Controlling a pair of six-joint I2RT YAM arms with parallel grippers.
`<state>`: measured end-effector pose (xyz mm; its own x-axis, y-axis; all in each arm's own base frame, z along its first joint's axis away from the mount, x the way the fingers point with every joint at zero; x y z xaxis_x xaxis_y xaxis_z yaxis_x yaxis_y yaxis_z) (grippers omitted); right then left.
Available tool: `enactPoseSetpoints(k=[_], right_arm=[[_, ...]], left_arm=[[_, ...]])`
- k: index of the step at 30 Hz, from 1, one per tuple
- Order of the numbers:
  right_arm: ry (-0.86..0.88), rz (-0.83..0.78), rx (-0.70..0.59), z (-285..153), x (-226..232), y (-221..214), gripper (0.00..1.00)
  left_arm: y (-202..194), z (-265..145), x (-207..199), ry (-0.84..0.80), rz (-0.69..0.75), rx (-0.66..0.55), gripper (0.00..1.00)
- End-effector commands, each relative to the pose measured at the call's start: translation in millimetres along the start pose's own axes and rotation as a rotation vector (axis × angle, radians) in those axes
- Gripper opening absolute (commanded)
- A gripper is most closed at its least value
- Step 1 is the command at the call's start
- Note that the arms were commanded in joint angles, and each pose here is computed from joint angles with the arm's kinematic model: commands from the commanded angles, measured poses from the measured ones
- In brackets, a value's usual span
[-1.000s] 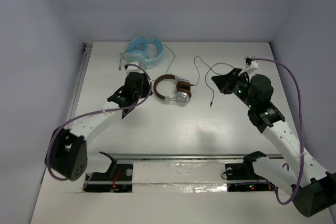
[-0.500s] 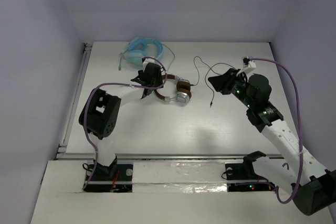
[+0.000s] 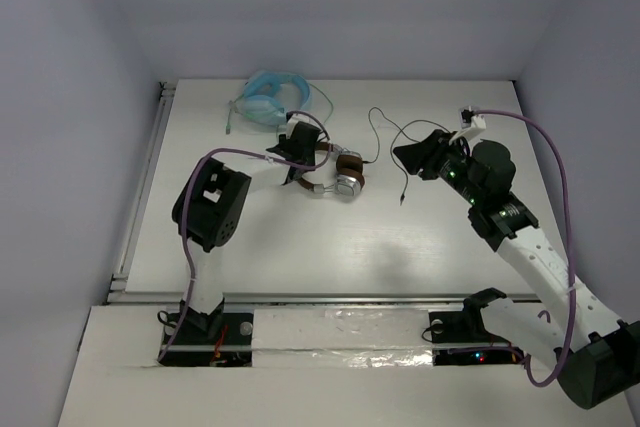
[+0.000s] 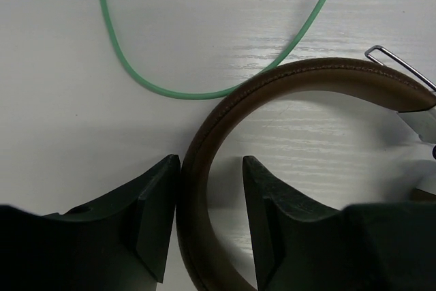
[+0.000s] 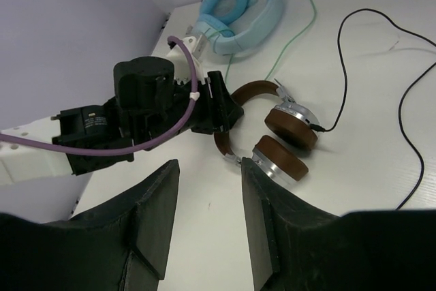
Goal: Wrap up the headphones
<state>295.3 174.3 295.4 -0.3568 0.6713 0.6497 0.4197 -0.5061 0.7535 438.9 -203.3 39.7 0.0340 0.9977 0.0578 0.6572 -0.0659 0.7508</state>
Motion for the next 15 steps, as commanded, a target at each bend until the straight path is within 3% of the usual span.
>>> enactPoseSetpoints(k=[1,8,11,15], right_arm=[[0.049,-0.014,-0.036,1.5,10.0,7.1,0.48],[0.043,-0.011,-0.034,3.3,8.2,6.1,0.48],[0.041,-0.013,-0.037,3.0,8.3,7.1,0.48],[0.035,-0.016,-0.048,0.5,8.0,9.2,0.48]], left_arm=[[21.2,0.9,-3.0,0.015,0.010,-0.045,0.39],[16.0,9.7,-5.1,0.018,0.030,-0.028,0.38],[11.0,10.7,3.4,0.064,0.034,-0.023,0.00],[19.7,-14.1,15.1,0.076,0.002,-0.059,0.00]])
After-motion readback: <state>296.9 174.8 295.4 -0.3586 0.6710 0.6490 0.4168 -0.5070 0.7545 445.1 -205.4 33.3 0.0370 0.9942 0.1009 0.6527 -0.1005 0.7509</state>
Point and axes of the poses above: each gripper's point midway between its finger pads, its own z axis out along the fingers, its own x axis along the line the jaws close on, y = z × x, the point moved 1 cm from there along -z, back along the fingers, and after that the axes turned 6 degrees about z, right-handed, at the moved point
